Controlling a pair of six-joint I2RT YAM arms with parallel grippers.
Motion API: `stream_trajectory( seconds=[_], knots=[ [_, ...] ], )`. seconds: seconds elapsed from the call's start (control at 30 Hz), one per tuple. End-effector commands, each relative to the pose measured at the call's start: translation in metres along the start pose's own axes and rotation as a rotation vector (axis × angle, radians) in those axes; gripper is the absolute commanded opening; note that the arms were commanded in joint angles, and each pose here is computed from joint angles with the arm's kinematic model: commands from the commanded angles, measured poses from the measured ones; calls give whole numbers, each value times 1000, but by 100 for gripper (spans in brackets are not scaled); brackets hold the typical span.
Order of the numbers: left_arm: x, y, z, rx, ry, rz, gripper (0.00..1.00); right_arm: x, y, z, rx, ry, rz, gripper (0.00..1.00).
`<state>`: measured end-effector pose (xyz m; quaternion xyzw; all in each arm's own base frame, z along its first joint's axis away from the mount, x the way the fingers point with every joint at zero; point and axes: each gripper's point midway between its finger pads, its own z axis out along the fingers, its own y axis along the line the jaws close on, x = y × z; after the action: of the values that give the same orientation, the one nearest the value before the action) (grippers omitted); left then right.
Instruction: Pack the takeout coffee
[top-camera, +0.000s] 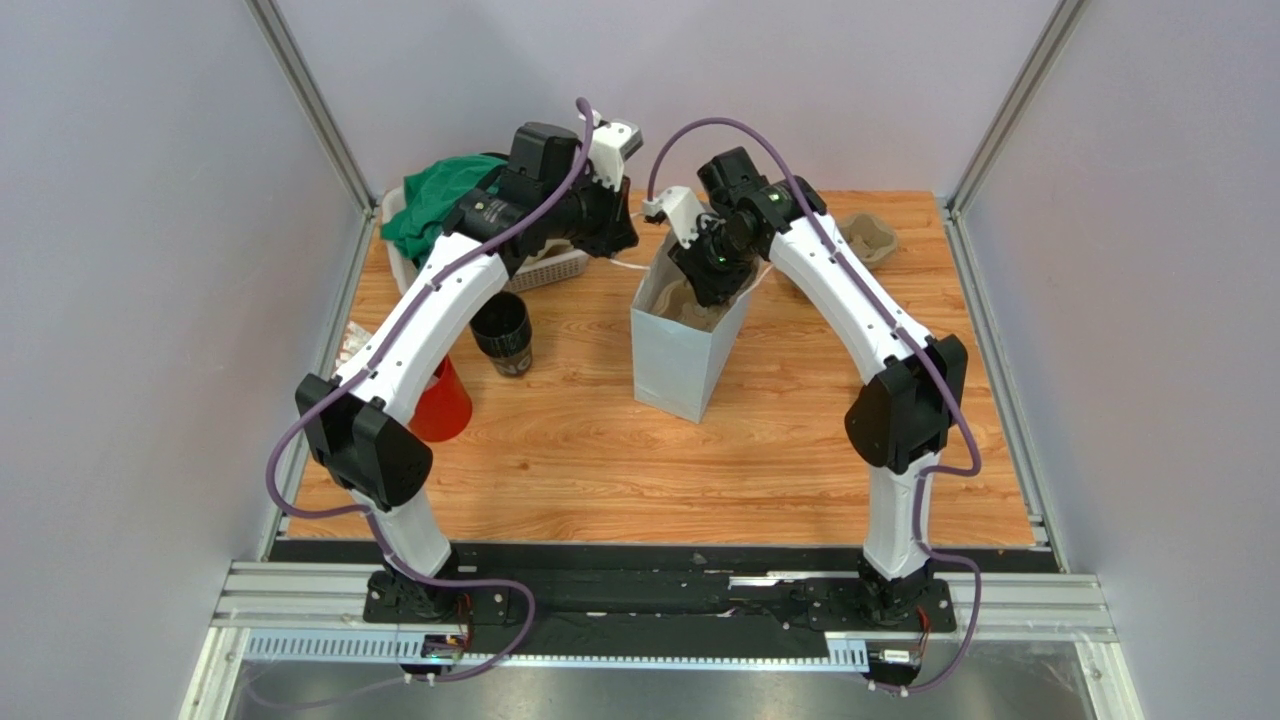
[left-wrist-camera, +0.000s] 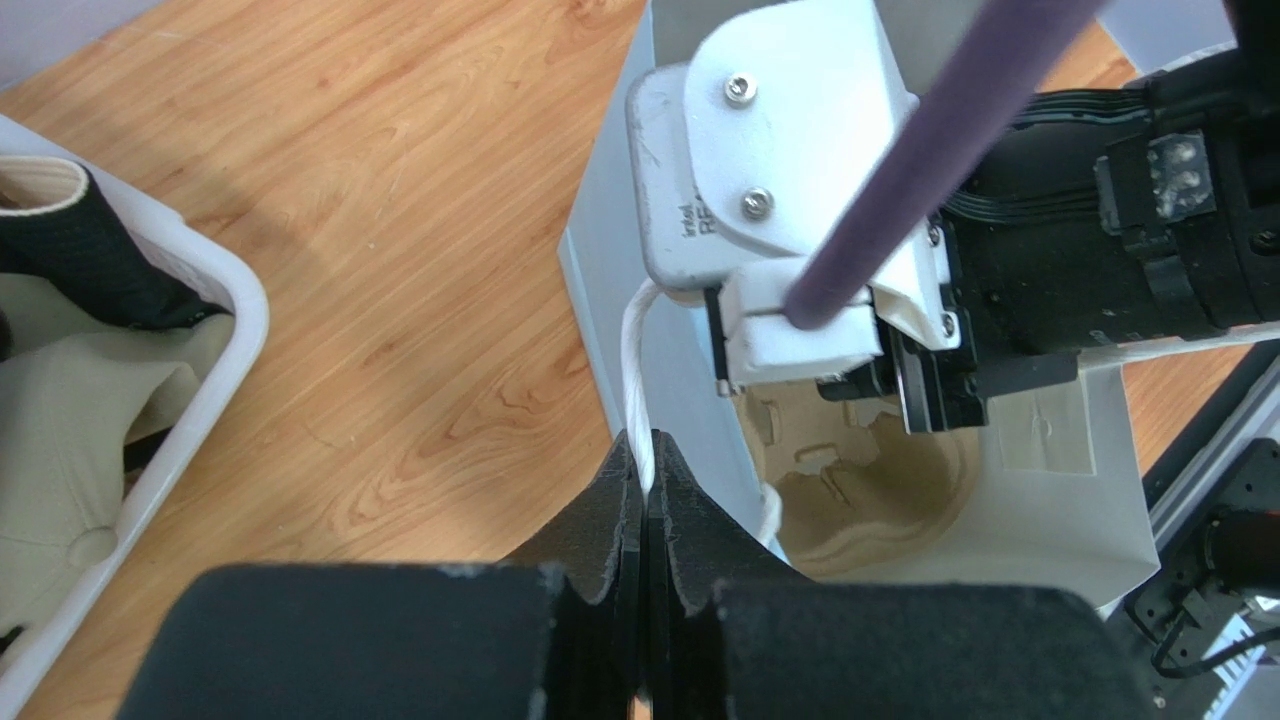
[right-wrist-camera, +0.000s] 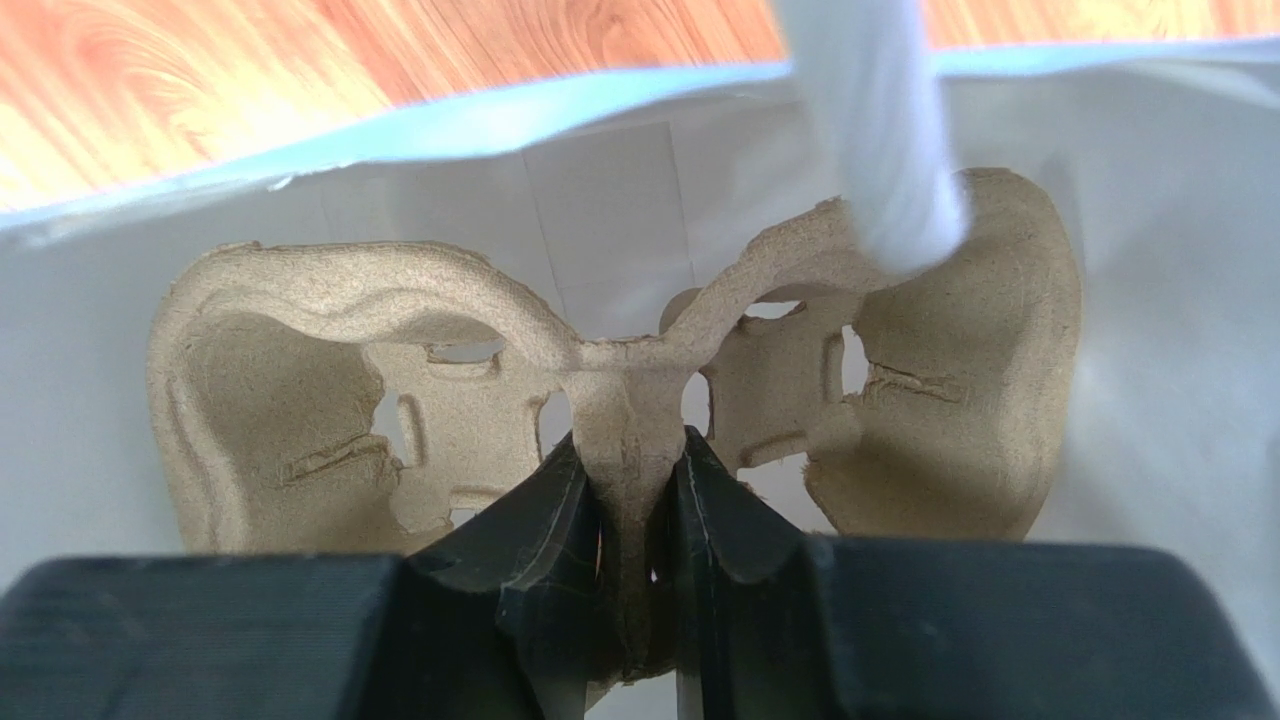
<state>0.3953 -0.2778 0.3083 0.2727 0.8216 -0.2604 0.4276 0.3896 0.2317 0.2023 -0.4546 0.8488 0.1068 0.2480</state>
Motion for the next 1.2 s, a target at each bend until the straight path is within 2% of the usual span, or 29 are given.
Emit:
stream_trajectory(
  seconds=[0.0, 0.37, 0.8, 1.0, 1.17],
  knots=[
    [-17, -11, -16, 31, -69, 3, 0, -2, -8, -2, 58, 17, 36, 23],
    [-9, 17, -14, -98, -62, -36, 0, 1, -13, -2, 84, 37, 42, 24],
    [-6, 15, -11, -67, -57, -52, 0, 4, -15, 8, 97, 69, 52, 25],
    [-2, 10, -6, -29, -48, -57, 0, 2, -11, 7, 98, 73, 37, 31],
    [-2, 7, -5, -10, -47, -59, 0, -3, -9, 0, 101, 53, 26, 40]
  ],
)
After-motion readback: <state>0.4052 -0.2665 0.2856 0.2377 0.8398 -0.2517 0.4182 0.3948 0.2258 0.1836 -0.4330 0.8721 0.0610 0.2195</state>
